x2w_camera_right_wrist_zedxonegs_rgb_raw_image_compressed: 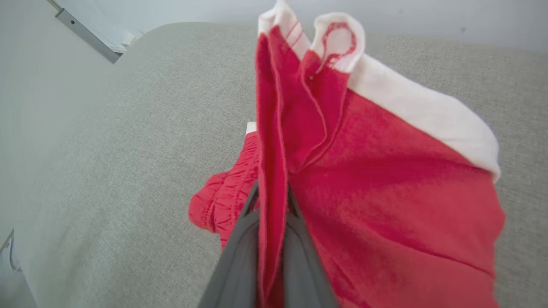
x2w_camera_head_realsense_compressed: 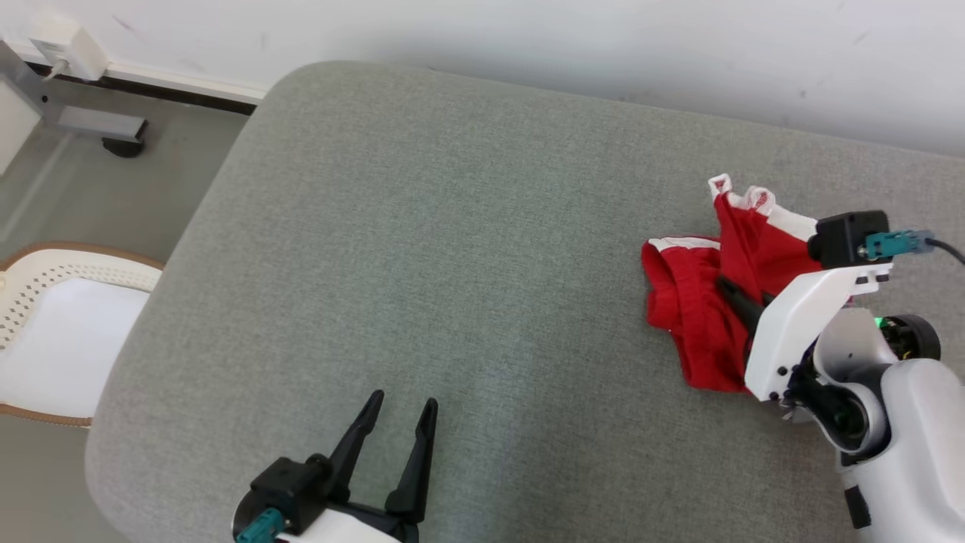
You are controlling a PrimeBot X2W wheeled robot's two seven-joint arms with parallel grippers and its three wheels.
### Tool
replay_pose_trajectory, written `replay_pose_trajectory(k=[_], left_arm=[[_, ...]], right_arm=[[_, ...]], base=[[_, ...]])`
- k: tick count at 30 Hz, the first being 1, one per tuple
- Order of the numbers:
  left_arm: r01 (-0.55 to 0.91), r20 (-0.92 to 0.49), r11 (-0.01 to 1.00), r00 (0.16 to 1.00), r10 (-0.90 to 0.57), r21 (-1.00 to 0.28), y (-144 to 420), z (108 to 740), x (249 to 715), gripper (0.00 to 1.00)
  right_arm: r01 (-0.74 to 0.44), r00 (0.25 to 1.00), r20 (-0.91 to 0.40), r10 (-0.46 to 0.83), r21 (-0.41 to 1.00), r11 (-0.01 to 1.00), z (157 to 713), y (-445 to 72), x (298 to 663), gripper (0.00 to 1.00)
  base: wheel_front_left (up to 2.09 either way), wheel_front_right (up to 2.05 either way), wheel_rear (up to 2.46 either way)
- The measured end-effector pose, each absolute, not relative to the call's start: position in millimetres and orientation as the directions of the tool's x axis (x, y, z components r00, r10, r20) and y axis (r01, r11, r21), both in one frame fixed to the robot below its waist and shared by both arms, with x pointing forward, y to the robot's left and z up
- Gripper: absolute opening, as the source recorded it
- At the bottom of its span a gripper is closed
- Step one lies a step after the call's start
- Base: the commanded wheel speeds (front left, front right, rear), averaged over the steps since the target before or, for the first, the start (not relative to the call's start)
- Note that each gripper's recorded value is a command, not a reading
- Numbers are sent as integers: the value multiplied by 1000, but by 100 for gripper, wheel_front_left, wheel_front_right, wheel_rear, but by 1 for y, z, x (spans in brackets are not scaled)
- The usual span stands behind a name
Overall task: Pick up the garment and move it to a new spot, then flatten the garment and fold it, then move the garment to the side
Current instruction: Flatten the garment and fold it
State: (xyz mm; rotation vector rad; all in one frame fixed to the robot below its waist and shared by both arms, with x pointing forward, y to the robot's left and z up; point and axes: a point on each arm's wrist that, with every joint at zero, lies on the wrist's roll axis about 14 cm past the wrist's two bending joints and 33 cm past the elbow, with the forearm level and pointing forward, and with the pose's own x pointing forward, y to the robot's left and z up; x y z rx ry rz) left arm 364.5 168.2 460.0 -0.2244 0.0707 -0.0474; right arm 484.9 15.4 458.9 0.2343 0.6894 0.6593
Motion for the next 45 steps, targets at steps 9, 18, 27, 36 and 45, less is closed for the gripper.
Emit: replay_pose_trajectory(k=[9,18,27,36,45], left_arm=[[21,-67,969,997,-39,-247,169,460,359,100],[44,-56,966,997,-60,-253,161,462,357,100],[59,-38,969,997,-70,-242,157,468,348,100],[60,-27,971,997,-68,-234,156,470,333,100],[73,4,972,997,-75,-224,154,478,324,100]], right_arm=[[-463,607,-482,632,431,774,457,25,484,100],[-501,583,-353,732,554,665,478,49,449,100],[-530,679,-178,712,553,643,517,34,422,100],[-424,876,-90,474,326,845,521,-69,409,100],[-230,972,6,233,192,954,516,-157,386,100]], base=[[0,0,0],[0,0,0],[0,0,0],[0,0,0],[0,0,0]])
